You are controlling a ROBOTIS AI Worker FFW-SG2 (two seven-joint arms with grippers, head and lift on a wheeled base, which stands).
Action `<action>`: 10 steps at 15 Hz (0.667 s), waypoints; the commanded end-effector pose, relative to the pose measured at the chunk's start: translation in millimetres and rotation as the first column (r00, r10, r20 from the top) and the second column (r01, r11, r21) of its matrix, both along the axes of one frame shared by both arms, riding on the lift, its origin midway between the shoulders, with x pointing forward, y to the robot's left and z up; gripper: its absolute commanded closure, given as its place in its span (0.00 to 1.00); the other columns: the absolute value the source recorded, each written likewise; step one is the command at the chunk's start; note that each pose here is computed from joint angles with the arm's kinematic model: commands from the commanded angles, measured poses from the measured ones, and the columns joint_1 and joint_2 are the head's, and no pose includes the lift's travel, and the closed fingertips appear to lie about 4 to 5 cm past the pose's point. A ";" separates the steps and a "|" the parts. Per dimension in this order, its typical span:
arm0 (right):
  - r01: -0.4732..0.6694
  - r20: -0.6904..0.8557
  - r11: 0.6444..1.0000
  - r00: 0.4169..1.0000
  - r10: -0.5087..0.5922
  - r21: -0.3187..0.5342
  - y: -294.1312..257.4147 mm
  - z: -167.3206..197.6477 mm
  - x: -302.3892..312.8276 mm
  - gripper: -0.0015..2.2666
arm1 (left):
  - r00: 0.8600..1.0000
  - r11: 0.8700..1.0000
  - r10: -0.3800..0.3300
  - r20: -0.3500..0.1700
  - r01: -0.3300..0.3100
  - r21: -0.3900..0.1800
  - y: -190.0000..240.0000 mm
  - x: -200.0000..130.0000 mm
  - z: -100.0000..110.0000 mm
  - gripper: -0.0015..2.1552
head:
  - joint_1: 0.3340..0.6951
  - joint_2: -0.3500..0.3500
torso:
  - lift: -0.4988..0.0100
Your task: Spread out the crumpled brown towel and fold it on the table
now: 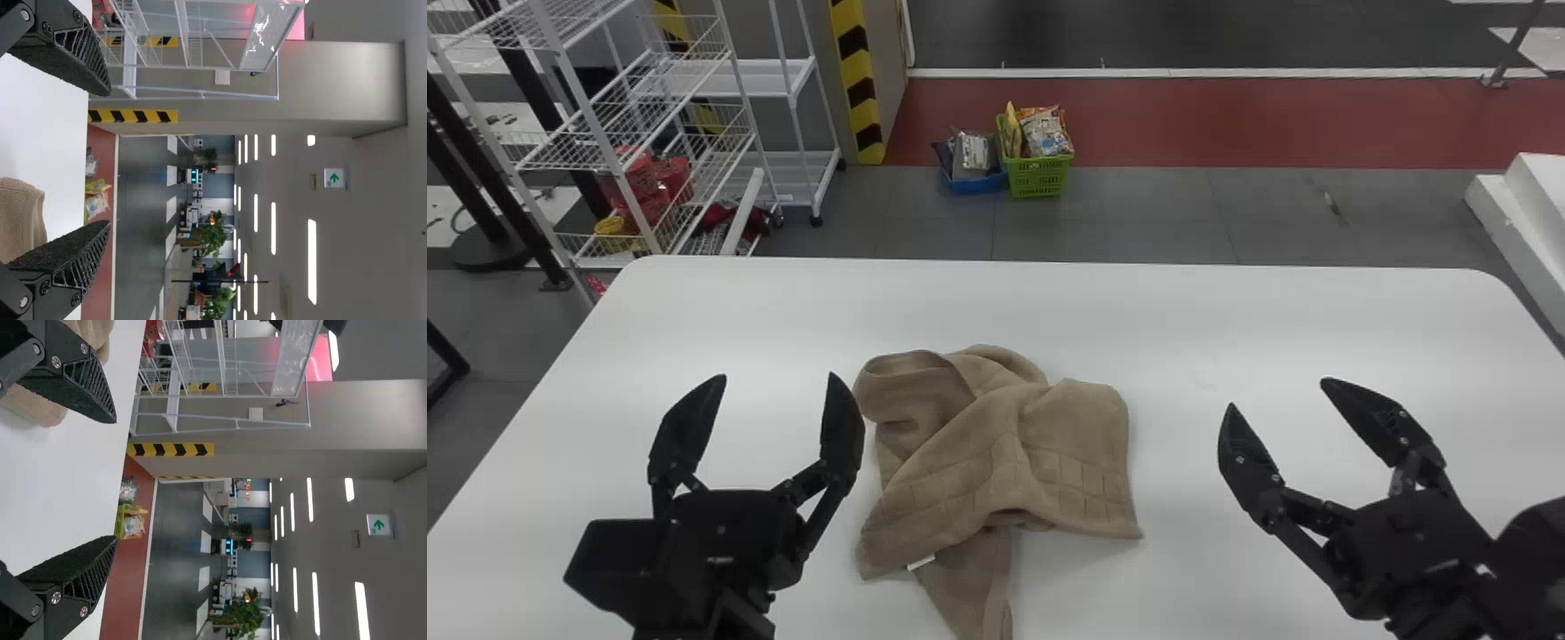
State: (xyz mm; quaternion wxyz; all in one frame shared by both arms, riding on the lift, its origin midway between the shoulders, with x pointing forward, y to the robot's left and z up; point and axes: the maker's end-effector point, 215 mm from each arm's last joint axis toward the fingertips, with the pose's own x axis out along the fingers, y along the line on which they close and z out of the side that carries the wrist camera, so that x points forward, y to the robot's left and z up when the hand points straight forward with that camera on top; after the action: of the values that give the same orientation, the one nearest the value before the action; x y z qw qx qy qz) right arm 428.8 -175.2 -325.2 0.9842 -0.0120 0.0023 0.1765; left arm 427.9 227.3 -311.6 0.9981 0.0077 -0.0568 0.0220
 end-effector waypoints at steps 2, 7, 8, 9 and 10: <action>-0.099 -0.067 0.994 0.993 0.096 -0.042 8.7 -20.4 -7.9 0.10 | 1.000 1.000 0.000 -0.002 0.000 0.004 3.1 -2.1 0.0 0.07 | 1.00 0.61 | 0.73; -0.258 -0.147 0.959 0.960 0.240 -0.121 30.4 -52.8 -14.6 0.10 | 1.000 1.000 -0.002 -0.003 0.002 0.006 5.6 -2.1 -0.9 0.07 | 1.00 0.65 | 0.73; -0.299 -0.158 0.947 0.947 0.279 -0.121 37.8 -56.7 -19.0 0.10 | 1.000 1.000 -0.004 -0.007 0.004 0.009 5.0 -2.0 -1.8 0.07 | 1.00 0.65 | 0.73; -0.342 -0.170 0.931 0.932 0.319 -0.125 46.9 -60.7 -22.9 0.12 | 1.000 1.000 -0.004 -0.007 0.004 0.009 5.0 -2.0 -1.8 0.07 | 1.00 0.66 | 0.73; -0.373 -0.178 0.919 0.920 0.349 -0.127 53.4 -63.0 -26.2 0.13 | 1.000 1.000 -0.004 -0.007 0.004 0.009 5.0 -2.0 -1.8 0.07 | 1.00 0.69 | 0.73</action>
State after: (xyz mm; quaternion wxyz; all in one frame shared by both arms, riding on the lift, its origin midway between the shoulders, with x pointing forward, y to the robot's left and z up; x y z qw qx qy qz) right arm 403.2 -126.8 -384.7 0.9315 -0.0724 0.0856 0.3461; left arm 425.9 232.3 -313.3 0.9983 0.0121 -0.0537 0.0196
